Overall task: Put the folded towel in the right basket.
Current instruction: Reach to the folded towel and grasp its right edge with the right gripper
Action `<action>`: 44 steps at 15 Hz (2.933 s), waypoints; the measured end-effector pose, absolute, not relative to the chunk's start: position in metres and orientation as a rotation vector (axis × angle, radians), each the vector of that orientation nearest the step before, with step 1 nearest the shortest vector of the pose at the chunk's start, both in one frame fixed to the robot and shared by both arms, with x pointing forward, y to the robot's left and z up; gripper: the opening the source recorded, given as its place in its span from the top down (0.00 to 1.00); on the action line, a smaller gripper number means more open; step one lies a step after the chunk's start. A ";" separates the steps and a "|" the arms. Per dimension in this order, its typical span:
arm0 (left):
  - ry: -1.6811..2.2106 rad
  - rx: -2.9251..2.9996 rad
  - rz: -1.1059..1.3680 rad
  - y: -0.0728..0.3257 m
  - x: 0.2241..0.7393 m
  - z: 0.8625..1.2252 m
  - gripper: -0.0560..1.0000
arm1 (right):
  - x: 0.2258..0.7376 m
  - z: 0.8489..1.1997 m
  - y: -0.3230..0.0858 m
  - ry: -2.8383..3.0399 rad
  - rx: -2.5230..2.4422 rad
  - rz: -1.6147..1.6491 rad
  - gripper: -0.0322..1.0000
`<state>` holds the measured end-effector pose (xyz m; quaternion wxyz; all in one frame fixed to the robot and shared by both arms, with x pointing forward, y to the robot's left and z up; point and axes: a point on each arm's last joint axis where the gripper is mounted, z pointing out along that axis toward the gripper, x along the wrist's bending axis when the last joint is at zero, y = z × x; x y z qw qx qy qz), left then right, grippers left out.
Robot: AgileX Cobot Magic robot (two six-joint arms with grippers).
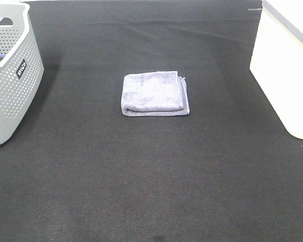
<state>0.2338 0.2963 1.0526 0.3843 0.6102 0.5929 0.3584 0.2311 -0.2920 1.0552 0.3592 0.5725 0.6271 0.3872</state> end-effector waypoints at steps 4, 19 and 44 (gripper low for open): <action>1.511 1.555 0.913 0.296 0.234 1.053 0.03 | 0.231 1.055 -0.292 1.617 1.477 0.999 0.39; 1.511 1.555 0.913 0.296 0.234 1.053 0.03 | 0.231 1.055 -0.292 1.617 1.477 0.999 0.39; 1.511 1.555 0.913 0.296 0.234 1.053 0.03 | 0.327 1.106 -0.286 1.598 1.542 1.116 0.39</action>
